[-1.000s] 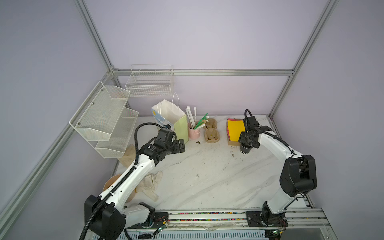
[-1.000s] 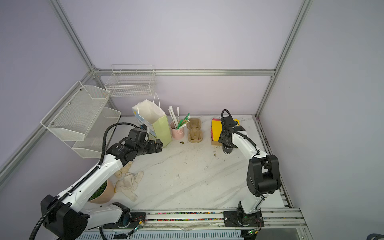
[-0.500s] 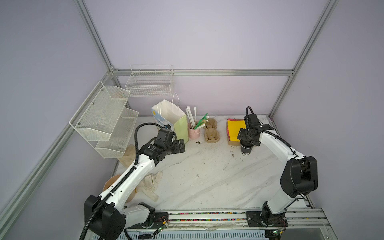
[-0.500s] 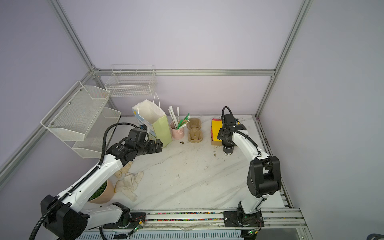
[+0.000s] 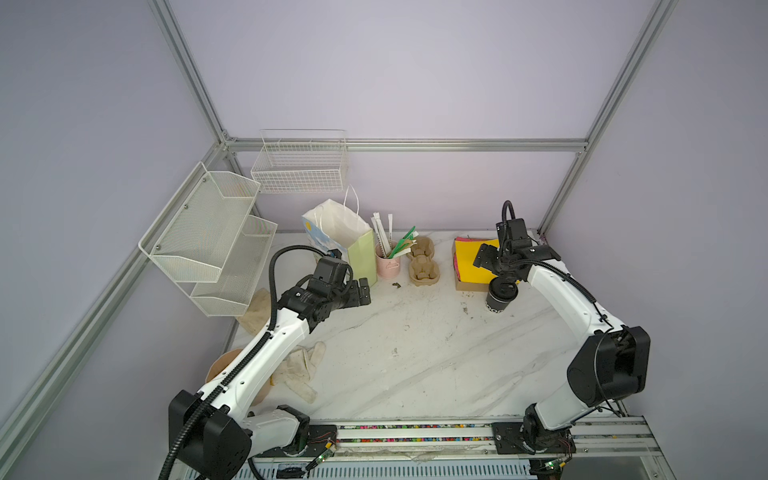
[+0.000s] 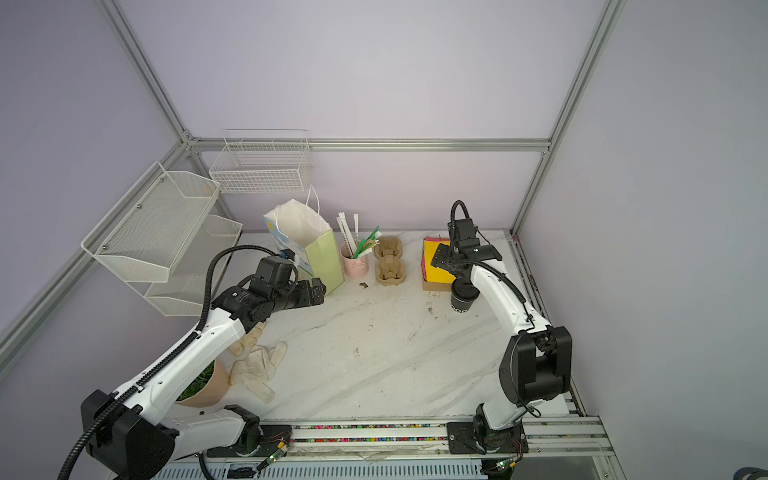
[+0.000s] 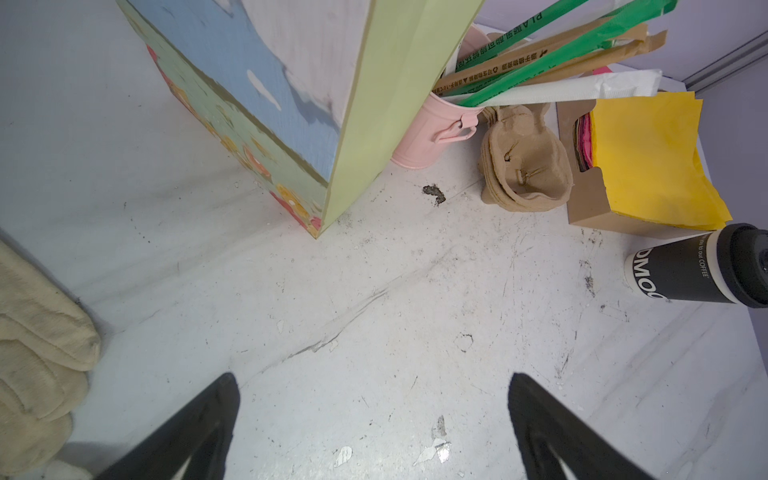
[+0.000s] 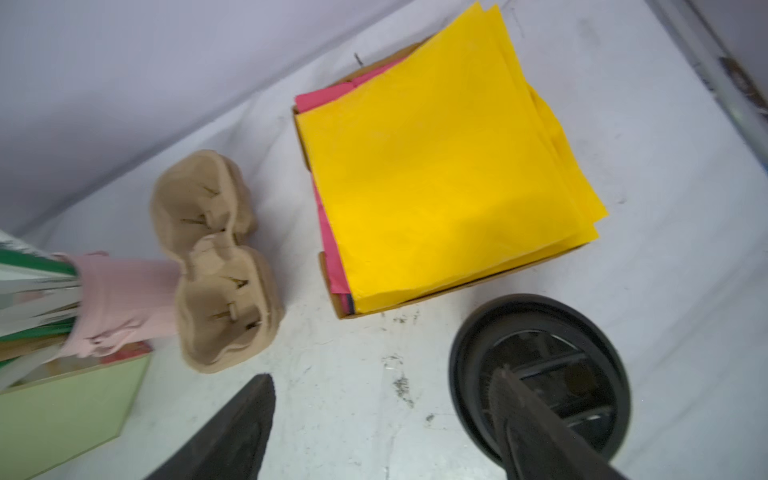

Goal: Pack the takeout coffee
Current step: 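Set the cup down beside the yellow paper box and open the right gripper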

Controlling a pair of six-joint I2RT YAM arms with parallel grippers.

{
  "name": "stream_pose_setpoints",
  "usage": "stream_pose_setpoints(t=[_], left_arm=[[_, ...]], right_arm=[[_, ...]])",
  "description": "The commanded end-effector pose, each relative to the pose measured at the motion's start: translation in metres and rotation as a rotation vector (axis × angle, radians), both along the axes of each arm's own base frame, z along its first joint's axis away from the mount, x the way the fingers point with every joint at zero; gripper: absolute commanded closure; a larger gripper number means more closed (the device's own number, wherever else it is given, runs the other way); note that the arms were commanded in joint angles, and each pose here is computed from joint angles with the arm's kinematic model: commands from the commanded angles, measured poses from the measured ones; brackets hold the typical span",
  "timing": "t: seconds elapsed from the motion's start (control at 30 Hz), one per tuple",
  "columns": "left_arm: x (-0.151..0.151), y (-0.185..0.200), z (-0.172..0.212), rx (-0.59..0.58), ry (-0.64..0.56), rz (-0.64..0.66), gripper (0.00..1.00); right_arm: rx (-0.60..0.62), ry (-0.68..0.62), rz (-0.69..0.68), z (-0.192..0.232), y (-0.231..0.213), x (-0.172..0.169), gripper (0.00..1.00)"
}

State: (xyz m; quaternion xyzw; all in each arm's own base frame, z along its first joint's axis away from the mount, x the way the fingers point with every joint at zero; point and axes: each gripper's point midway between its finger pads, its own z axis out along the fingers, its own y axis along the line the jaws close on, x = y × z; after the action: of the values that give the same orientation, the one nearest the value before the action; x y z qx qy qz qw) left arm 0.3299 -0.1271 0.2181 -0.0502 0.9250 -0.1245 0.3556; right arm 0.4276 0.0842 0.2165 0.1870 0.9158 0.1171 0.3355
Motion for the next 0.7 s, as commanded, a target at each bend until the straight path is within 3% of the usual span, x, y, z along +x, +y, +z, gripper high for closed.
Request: stream_pose_setpoints(t=[0.0,0.23,0.47,0.67], left_arm=[[-0.001,0.005,0.013,-0.006,-0.077,-0.008,0.00],[-0.005,0.009,0.030,-0.042,-0.169,0.004,0.00],[-0.012,0.010,0.051,-0.090,-0.266,0.003,0.00],[-0.016,0.014,0.060,-0.106,-0.328,0.006,0.00]], right_arm=[[0.199,-0.051,0.132,0.005,0.040,0.006,0.20],[0.319,-0.105,0.227,-0.013,0.084,0.026,0.30],[0.235,-0.048,0.259,-0.062,0.122,0.050,0.35],[0.169,-0.029,0.226,-0.096,0.121,0.065,0.38]])
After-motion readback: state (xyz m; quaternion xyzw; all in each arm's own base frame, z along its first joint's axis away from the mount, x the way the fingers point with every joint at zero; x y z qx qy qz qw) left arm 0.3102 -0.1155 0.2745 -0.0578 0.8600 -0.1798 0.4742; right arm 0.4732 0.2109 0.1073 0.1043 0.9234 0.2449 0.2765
